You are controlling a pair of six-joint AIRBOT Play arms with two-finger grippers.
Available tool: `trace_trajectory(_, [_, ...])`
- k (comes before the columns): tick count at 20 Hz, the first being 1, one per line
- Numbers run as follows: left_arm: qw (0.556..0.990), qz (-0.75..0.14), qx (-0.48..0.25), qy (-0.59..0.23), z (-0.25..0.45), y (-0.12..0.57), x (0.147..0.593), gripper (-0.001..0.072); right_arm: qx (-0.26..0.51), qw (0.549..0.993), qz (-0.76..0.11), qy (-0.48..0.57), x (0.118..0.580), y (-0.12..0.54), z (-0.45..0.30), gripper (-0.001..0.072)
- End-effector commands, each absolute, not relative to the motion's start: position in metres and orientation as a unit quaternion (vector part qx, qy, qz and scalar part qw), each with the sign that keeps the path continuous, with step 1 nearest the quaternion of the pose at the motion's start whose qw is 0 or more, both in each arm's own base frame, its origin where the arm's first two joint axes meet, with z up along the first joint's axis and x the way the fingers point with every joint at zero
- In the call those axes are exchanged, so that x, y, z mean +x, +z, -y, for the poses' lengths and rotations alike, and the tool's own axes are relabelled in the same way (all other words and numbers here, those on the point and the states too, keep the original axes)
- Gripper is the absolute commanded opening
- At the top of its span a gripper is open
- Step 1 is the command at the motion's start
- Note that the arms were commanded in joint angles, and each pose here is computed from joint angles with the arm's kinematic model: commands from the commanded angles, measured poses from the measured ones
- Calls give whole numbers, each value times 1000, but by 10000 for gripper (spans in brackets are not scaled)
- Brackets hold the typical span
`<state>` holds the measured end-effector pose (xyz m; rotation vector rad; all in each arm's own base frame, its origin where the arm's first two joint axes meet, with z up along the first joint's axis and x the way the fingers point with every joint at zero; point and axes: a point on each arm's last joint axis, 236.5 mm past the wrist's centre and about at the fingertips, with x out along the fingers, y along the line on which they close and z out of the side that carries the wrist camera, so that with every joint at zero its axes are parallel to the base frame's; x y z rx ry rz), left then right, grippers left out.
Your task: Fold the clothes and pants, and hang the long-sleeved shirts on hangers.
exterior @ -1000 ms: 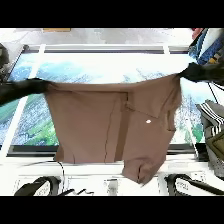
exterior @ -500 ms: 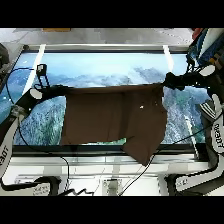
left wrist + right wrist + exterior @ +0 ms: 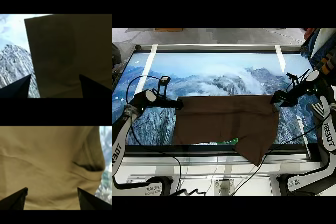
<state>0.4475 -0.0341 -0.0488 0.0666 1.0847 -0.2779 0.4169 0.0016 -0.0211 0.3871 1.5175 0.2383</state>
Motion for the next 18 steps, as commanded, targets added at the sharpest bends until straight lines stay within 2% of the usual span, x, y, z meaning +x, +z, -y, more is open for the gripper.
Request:
trace_trajectory(1, [828,-541,39,-143,35,-43,427,694,156,666,-721,110,388,-22,1,679])
trace_trajectory(2, [824,-546,39,-148,37,-35,420,694,142,662,-729,102,381,-19,8,662])
trace_trajectory(3, [823,-546,42,-151,36,-23,413,687,129,665,-730,92,377,-13,15,593])
trace_trajectory(4, [826,-541,44,-153,36,-8,407,618,118,673,-725,84,373,-4,20,540])
trace_trajectory(5, [832,-531,47,-152,34,7,403,577,108,682,-718,86,367,6,22,540])
trace_trajectory(8, [855,-494,54,-145,28,56,389,577,102,696,-705,91,330,24,21,540])
trace_trajectory(10, [860,-485,58,-148,29,77,374,578,105,681,-718,101,285,13,10,537])
trace_trajectory(11, [862,-481,60,-149,30,83,369,578,112,666,-730,106,260,1,2,459])
trace_trajectory(12, [863,-478,60,-150,30,87,367,577,129,647,-742,116,232,-14,-12,309])
trace_trajectory(14, [865,-475,58,-151,32,89,367,578,162,617,-760,127,190,-46,-34,313])
trace_trajectory(16, [865,-474,44,-160,38,89,368,578,202,594,-769,124,165,-76,-52,408])
trace_trajectory(18, [865,-471,27,-171,47,91,368,577,237,599,-760,90,159,-102,-58,411])
